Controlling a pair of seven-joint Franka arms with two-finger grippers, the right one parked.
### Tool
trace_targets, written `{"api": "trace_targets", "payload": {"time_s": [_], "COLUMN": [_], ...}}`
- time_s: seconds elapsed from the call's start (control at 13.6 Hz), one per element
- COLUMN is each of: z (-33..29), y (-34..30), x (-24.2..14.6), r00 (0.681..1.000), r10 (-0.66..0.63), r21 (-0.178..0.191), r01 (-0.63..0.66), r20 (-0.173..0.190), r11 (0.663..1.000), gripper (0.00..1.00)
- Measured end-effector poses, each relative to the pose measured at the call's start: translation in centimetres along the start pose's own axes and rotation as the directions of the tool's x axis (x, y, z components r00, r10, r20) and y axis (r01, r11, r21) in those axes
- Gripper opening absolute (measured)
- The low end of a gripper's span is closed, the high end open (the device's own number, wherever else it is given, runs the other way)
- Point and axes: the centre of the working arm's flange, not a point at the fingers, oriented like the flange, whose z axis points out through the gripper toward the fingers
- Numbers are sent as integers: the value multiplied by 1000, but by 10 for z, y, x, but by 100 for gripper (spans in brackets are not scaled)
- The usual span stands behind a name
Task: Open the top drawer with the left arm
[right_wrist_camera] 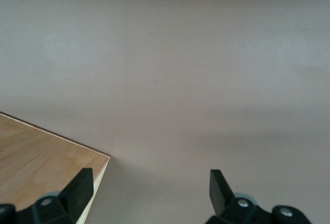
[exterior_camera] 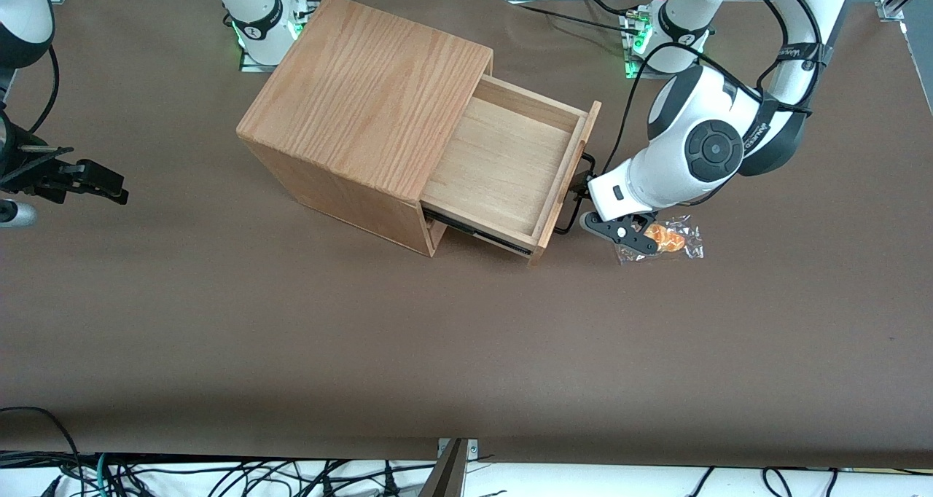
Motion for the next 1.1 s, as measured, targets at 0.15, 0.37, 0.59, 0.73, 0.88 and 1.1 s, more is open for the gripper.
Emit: {"api": "trace_targets", "payload": {"time_s": [0.15, 0.37, 0.59, 0.73, 0.88, 1.1], "z": [0, 0, 1, 1, -5, -36], "y": [-1, -1, 0, 2, 6, 13], "x": [0, 0, 0, 0, -1, -10], "r00": [1000, 1000, 1000, 1000, 1000, 1000], "r10": [-1, -1, 0, -2, -8, 3], "r21": [0, 0, 1, -10, -32, -28], "r01": [1, 1, 0, 2, 8, -2], "r20": [0, 1, 3, 3, -1, 29], "r11": [1000, 1000, 1000, 1000, 999, 1000], "gripper": [100, 100, 100, 100, 100, 100]}}
